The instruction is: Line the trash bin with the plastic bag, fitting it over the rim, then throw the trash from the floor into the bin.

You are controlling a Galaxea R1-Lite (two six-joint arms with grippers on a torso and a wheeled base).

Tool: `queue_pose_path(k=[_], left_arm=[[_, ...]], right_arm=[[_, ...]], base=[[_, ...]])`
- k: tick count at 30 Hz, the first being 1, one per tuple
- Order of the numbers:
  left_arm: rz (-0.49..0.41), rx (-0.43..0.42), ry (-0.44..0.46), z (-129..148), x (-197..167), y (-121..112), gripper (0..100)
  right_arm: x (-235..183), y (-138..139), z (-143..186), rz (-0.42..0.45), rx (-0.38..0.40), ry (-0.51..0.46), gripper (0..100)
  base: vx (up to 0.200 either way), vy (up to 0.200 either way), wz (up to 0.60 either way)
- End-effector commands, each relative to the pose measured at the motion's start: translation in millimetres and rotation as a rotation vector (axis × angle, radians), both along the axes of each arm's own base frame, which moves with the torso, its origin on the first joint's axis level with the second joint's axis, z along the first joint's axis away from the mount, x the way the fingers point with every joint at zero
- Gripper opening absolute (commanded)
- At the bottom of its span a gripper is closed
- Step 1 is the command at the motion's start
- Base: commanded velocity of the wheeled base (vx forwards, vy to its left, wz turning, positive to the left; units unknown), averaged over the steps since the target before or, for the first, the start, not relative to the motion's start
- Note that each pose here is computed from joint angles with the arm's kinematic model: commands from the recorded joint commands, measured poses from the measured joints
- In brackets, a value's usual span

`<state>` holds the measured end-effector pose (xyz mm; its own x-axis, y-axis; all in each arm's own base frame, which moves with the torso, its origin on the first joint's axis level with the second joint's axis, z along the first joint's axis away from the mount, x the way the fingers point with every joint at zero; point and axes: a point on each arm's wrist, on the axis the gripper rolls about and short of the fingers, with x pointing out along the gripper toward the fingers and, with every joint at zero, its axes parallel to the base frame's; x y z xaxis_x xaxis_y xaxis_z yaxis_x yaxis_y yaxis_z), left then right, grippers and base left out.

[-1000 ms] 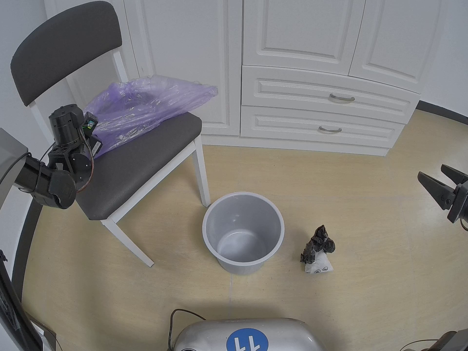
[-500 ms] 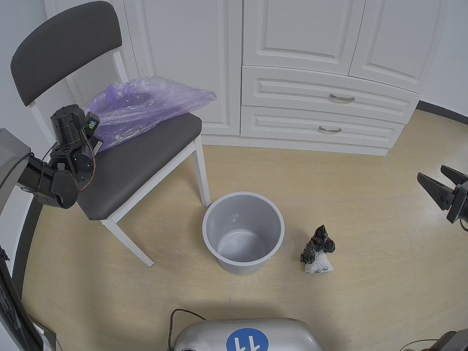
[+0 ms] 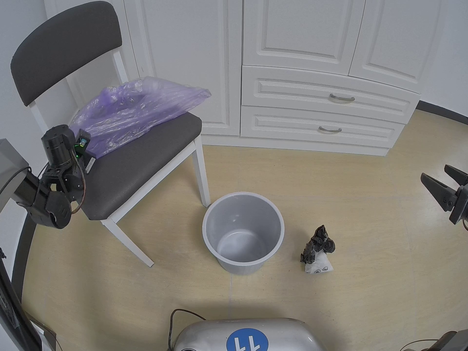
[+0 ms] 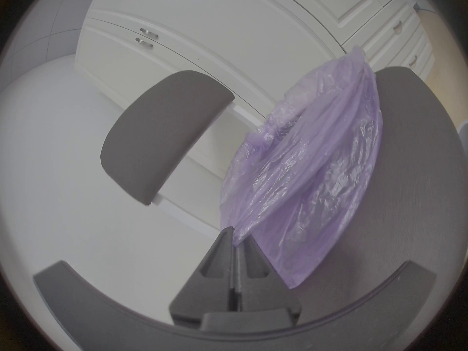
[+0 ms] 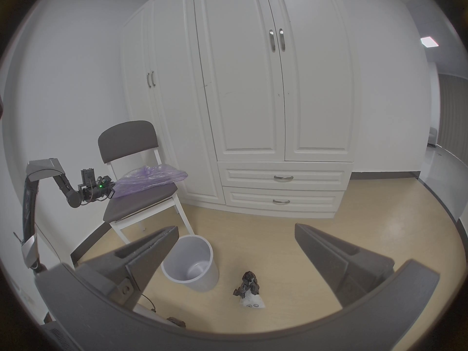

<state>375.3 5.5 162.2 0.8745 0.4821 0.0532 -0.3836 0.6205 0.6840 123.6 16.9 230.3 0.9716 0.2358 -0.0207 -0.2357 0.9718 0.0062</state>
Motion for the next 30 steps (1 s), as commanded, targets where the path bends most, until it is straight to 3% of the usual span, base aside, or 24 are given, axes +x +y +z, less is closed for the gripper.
queue_pose_path(k=[1,10,11,12,13,16,21,30], left_arm=[[0.002,-0.030,0.004,-5.6,-36.2,15.2,0],[-0.044,-0.230,-0.049,-7.8,-111.4,10.1,0],[-0.053,-0.287,-0.058,-13.2,-128.8,10.2,0],[-0.053,-0.287,-0.058,-13.2,-128.8,10.2,0],[-0.062,-0.364,-0.085,-19.7,-149.2,10.4,0],[-0.042,-0.415,-0.067,-32.2,-159.2,12.7,0],[-0.057,-0.530,-0.076,-48.5,-145.5,18.5,0],[-0.111,-0.529,-0.122,-63.1,-105.5,18.2,0]], right_arm=[[-8.5,-1.1,-0.3,-0.001,-0.037,-0.027,100],[-5.4,-0.7,-2.1,0.001,-0.049,-0.018,100],[-5.1,-0.7,-2.0,0.001,-0.046,-0.015,100],[-5.1,-0.7,-2.0,0.001,-0.046,-0.015,100],[-5.4,-0.7,-2.3,0.001,-0.048,-0.016,100],[-5.4,-0.8,-2.5,-0.001,-0.048,-0.016,100],[-5.1,-1.1,-3.3,-0.004,-0.047,-0.011,100],[-3.7,-2.4,-1.9,-0.016,-0.047,-0.013,100]], base=[[0.000,0.000,0.00],[0.000,0.000,0.00],[0.000,0.000,0.00],[0.000,0.000,0.00],[0.000,0.000,0.00],[0.000,0.000,0.00],[0.000,0.000,0.00],[0.000,0.000,0.00]])
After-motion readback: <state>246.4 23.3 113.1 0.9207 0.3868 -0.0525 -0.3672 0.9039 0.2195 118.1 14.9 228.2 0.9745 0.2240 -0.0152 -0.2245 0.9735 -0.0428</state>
